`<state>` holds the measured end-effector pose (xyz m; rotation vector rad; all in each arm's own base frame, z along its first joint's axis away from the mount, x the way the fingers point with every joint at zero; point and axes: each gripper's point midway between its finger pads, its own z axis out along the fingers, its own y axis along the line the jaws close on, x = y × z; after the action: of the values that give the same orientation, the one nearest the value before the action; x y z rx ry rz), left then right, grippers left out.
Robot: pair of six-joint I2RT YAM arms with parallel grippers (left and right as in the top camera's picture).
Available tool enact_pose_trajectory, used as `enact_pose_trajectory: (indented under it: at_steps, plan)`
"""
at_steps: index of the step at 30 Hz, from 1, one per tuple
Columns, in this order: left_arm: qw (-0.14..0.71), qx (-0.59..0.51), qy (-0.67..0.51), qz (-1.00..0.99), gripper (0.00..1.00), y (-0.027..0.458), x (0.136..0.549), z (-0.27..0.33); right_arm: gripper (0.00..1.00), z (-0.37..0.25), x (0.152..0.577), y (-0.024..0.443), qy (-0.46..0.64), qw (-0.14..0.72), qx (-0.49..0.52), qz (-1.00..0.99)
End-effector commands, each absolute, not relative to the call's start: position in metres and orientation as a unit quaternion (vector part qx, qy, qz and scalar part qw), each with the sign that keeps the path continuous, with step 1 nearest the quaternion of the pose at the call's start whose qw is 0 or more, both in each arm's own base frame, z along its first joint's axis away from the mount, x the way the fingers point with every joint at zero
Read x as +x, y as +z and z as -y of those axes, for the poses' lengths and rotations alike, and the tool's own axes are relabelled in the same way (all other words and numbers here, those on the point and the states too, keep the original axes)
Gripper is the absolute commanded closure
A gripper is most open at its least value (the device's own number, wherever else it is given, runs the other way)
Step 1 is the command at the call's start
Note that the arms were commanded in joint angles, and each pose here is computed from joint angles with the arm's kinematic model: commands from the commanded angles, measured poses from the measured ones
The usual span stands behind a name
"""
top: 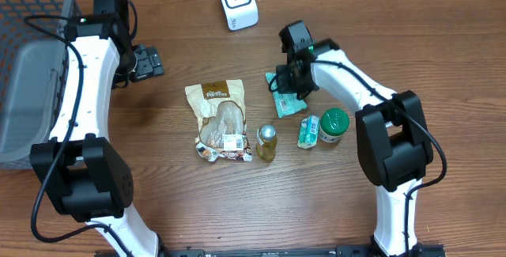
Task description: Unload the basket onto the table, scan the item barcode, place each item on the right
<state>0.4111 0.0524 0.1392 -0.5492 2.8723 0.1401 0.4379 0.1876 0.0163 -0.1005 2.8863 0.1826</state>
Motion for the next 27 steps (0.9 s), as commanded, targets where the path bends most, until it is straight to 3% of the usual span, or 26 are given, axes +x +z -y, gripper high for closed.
enact_pose_trajectory:
  at_steps: [1, 5, 15, 19, 27]
  plan:
    - [0.123, -0.181, 0.052, -0.974, 0.01, 0.151, 0.414, -0.051, 0.96, -0.164, 0.431, -0.006, 0.01, 0.126, -0.027, -0.992]
    - [0.123, -0.183, 0.052, -0.974, 0.01, 0.151, 0.414, -0.052, 0.96, -0.166, 0.433, 0.0, 0.015, 0.13, -0.027, -0.991]
    - [0.123, -0.182, 0.052, -0.974, 0.0, 0.151, 0.414, -0.051, 0.87, -0.189, 0.47, 0.097, 0.058, 0.189, -0.031, -0.98]
    - [0.123, -0.181, 0.052, -0.974, 0.0, 0.151, 0.414, -0.05, 0.87, -0.182, 0.475, 0.092, 0.035, 0.197, -0.025, -0.979]
    - [0.123, -0.181, 0.052, -0.974, 0.01, 0.151, 0.414, -0.05, 0.86, -0.176, 0.461, 0.037, 0.019, 0.159, -0.027, -0.987]
